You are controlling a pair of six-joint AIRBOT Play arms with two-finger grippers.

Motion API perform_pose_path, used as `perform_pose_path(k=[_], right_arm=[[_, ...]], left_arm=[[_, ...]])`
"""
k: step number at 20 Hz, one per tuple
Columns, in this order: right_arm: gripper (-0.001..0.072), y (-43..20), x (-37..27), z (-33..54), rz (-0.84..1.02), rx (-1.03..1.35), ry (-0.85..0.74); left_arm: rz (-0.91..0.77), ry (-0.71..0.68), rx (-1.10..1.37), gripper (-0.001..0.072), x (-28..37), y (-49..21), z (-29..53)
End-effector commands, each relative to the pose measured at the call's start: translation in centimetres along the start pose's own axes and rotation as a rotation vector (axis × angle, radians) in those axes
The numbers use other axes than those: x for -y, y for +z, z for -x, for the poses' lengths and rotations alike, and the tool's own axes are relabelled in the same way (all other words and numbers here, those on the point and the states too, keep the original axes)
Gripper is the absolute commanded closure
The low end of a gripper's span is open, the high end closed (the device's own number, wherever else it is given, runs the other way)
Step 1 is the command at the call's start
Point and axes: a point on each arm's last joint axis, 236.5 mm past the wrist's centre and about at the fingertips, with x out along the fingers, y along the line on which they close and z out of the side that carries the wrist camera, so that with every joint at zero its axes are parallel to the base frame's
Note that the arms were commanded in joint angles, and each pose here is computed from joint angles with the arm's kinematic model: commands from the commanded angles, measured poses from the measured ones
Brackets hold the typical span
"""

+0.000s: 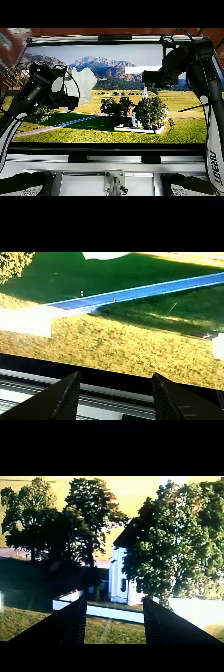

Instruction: Fold the shirts.

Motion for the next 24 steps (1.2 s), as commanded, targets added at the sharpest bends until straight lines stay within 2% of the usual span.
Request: perform_pose_path(k=[1, 16, 20, 23, 24], right_arm=[[0.0251, -0.1, 0.0, -0.1, 0.000, -0.004, -0.001], [0.0251, 0.1, 0.0, -0.1, 0.000, 0.001, 0.001], [0.0252, 3.5, -0.8, 0.2, 0.002, 0.148, 0.035], [0.0251, 3.9, -1.2, 0.3, -0.001, 0.164, 0.051], [0.0251, 3.9, -1.2, 0.2, -0.001, 0.164, 0.050]], left_arm=[[0.000, 0.001, 0.000, 0.0203, 0.0, 0.0, -0.1], [-0.008, 0.015, -0.025, 0.0202, 0.3, 0.0, -1.1], [-0.007, -0.054, 0.098, 0.0202, 1.9, 2.9, -1.0], [-0.048, -0.049, 0.099, 0.0201, 1.6, 3.1, -1.0], [-0.073, -0.039, 0.101, 0.0174, 1.0, 3.3, -1.1]])
